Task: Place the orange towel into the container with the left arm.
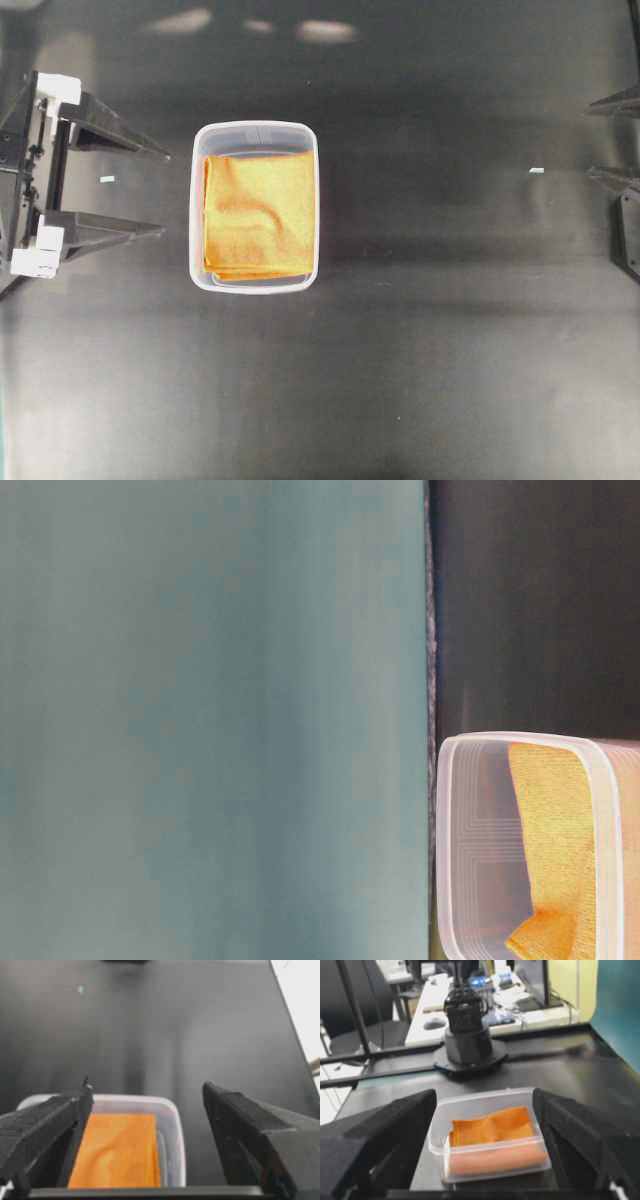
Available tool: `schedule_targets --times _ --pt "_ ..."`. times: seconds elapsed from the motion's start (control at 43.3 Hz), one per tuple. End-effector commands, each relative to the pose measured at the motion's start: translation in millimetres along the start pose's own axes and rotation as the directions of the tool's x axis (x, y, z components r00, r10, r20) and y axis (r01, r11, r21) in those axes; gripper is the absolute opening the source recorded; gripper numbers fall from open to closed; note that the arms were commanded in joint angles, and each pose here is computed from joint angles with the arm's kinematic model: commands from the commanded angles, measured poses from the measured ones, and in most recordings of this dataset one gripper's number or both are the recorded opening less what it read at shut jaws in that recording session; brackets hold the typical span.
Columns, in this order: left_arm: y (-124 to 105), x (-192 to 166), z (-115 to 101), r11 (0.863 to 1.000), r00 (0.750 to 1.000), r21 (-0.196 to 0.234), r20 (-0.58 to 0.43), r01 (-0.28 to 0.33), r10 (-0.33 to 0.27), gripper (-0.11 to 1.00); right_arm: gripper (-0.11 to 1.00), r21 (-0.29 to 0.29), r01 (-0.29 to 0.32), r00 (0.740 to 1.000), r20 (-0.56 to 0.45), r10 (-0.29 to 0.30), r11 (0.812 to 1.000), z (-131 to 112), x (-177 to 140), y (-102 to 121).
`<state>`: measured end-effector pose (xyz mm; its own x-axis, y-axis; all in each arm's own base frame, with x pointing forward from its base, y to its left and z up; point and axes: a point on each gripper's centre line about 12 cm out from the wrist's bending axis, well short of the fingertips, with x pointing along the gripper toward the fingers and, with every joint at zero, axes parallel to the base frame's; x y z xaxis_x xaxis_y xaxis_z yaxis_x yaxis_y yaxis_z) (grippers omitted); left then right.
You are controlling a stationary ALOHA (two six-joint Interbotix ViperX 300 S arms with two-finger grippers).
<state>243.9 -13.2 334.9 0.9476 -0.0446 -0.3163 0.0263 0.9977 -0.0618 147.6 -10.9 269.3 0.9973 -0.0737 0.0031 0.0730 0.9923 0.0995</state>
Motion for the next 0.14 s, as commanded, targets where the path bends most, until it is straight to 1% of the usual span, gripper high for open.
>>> schedule_targets --times 0.0,0.115 --pt "-0.5 -2.0 1.9 1.0 1.0 0.0 0.017 0.003 -0.003 0.85 0.76 0.005 0.003 1.0 0.008 -0.003 1.0 1.7 0.9 -0.3" --pt "-0.1 -4.9 -4.2 1.0 1.0 0.0 0.018 0.003 -0.003 0.85 0.76 0.006 0.003 1.0 0.006 -0.003 1.0 1.0 0.9 -0.4"
